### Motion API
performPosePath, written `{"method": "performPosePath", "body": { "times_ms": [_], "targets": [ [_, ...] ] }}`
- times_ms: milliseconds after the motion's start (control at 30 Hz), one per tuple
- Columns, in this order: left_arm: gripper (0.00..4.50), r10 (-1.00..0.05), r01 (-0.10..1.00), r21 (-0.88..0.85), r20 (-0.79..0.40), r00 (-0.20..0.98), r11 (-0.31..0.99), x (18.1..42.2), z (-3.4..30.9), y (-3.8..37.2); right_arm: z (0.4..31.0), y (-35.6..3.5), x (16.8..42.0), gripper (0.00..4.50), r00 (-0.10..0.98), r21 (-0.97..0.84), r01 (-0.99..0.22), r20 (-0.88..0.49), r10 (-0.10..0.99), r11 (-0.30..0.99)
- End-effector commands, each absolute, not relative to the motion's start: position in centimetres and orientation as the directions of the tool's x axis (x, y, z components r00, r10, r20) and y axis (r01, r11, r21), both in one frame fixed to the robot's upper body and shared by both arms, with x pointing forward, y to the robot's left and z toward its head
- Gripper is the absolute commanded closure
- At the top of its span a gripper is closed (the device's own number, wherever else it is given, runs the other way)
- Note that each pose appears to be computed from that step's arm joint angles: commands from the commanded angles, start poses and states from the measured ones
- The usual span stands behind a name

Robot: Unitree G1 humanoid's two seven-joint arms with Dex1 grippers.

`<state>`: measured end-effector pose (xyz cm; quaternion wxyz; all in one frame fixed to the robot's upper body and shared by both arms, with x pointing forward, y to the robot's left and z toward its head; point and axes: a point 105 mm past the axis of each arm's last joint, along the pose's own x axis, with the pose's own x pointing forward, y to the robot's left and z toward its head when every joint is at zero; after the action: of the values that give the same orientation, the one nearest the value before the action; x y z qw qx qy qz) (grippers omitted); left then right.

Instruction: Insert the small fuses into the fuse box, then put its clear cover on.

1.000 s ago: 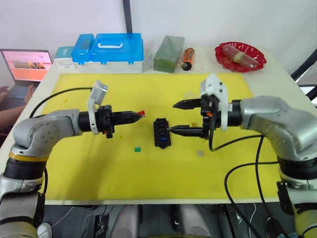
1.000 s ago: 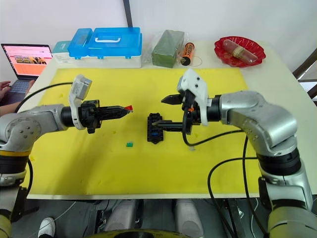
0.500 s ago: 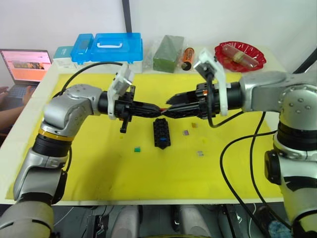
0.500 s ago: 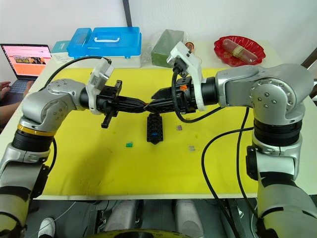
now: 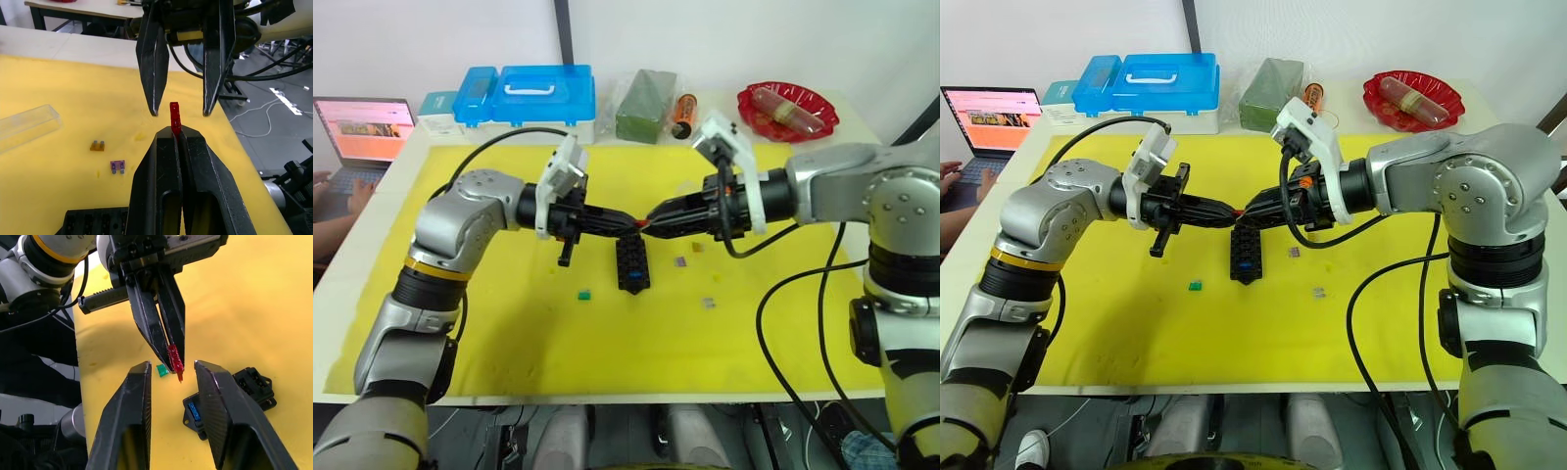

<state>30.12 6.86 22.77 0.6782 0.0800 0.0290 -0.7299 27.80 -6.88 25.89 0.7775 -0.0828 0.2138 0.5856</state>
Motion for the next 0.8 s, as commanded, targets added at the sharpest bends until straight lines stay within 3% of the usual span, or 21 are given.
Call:
{"method": "performPosePath", "body": {
  "times_ms": [33,133,267,800],
  "targets": [
    [4.50,-0.987,0.989,0.120,-0.148,-0.066,-0.084,29.88,23.68,6.90,26.76,-6.98,27.77,3.08,0.241,0.076,-0.952,-0.413,0.878,0.297],
    [4.50,-0.986,0.989,0.119,-0.149,-0.067,-0.086,29.83,23.66,6.88,26.63,-7.04,27.91,3.24,0.248,0.076,-0.949,-0.415,0.876,0.305],
    [4.50,-0.986,0.989,0.117,-0.150,-0.068,-0.086,29.86,23.56,6.80,26.58,-6.98,27.82,4.24,0.242,0.069,-0.953,-0.418,0.876,0.296],
    [4.50,-0.988,0.990,0.118,-0.141,-0.061,-0.078,29.92,23.45,6.64,26.29,-6.91,28.01,4.38,0.251,0.058,-0.951,-0.424,0.870,0.303]
  ]
}}
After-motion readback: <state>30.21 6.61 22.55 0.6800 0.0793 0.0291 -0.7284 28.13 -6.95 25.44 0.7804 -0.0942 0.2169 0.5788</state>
